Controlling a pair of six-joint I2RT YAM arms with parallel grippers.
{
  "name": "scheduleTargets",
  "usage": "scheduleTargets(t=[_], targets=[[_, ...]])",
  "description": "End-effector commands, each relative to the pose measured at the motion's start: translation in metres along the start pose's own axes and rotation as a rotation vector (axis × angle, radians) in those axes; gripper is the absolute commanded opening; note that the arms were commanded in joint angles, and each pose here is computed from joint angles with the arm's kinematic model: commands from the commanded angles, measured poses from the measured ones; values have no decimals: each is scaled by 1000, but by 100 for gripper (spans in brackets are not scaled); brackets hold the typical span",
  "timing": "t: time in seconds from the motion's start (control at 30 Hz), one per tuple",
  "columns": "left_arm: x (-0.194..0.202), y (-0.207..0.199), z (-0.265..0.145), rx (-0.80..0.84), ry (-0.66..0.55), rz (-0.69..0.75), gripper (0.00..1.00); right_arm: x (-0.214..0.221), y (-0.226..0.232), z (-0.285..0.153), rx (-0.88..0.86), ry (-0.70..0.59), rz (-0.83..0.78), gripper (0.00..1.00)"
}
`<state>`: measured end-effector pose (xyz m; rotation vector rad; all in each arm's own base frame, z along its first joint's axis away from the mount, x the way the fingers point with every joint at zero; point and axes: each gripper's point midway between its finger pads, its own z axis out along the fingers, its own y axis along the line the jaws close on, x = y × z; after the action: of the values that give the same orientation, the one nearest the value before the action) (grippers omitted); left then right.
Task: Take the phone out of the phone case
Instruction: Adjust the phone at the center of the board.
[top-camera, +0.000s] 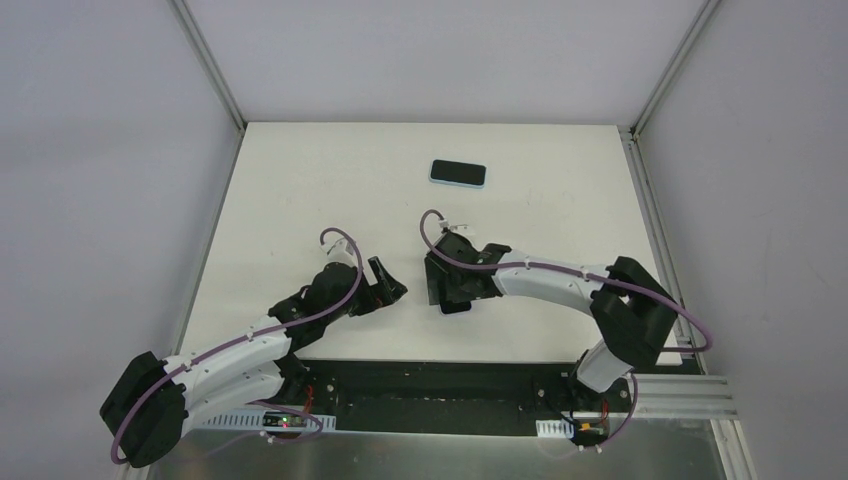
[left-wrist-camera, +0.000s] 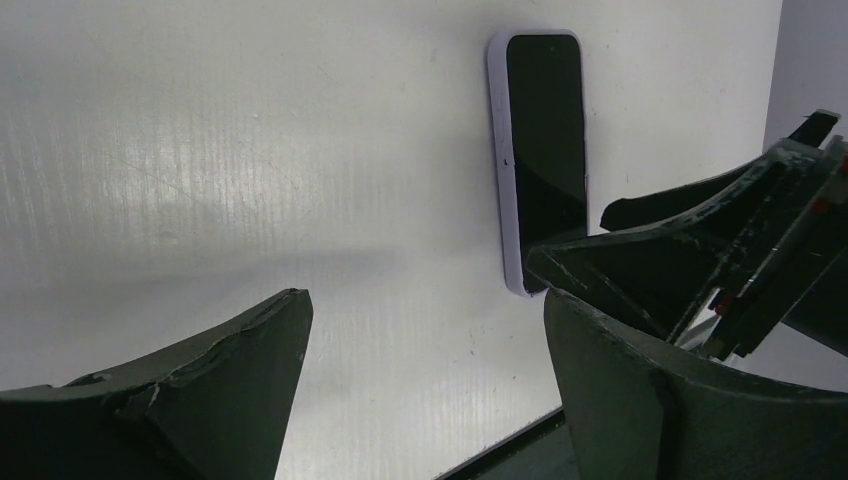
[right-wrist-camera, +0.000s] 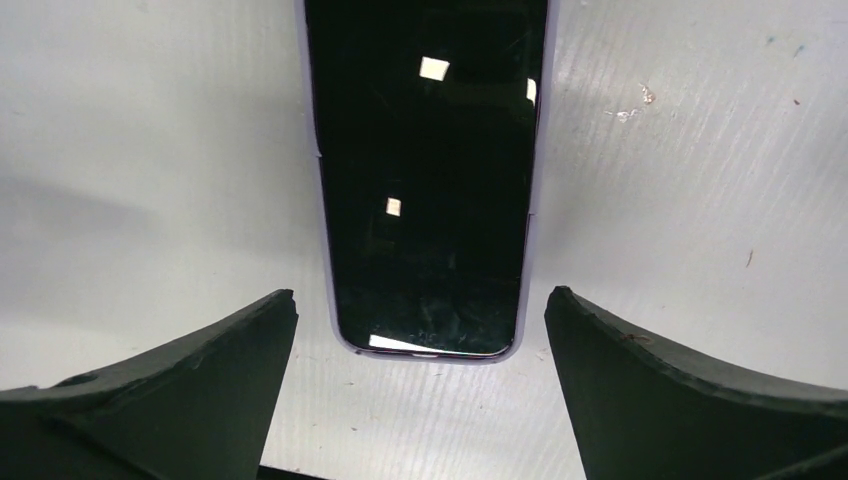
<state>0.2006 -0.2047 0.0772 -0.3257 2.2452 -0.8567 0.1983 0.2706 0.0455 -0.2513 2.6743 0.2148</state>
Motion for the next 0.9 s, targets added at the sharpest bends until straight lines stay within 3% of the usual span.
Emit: scheduleTargets(t=[0.0, 0.87], targets=[[2, 6, 0, -16, 1, -5, 88, 1, -8, 0, 64, 43, -75, 100], [4, 7, -2, -14, 7, -1, 88, -13, -5, 22, 87, 106, -119, 99]])
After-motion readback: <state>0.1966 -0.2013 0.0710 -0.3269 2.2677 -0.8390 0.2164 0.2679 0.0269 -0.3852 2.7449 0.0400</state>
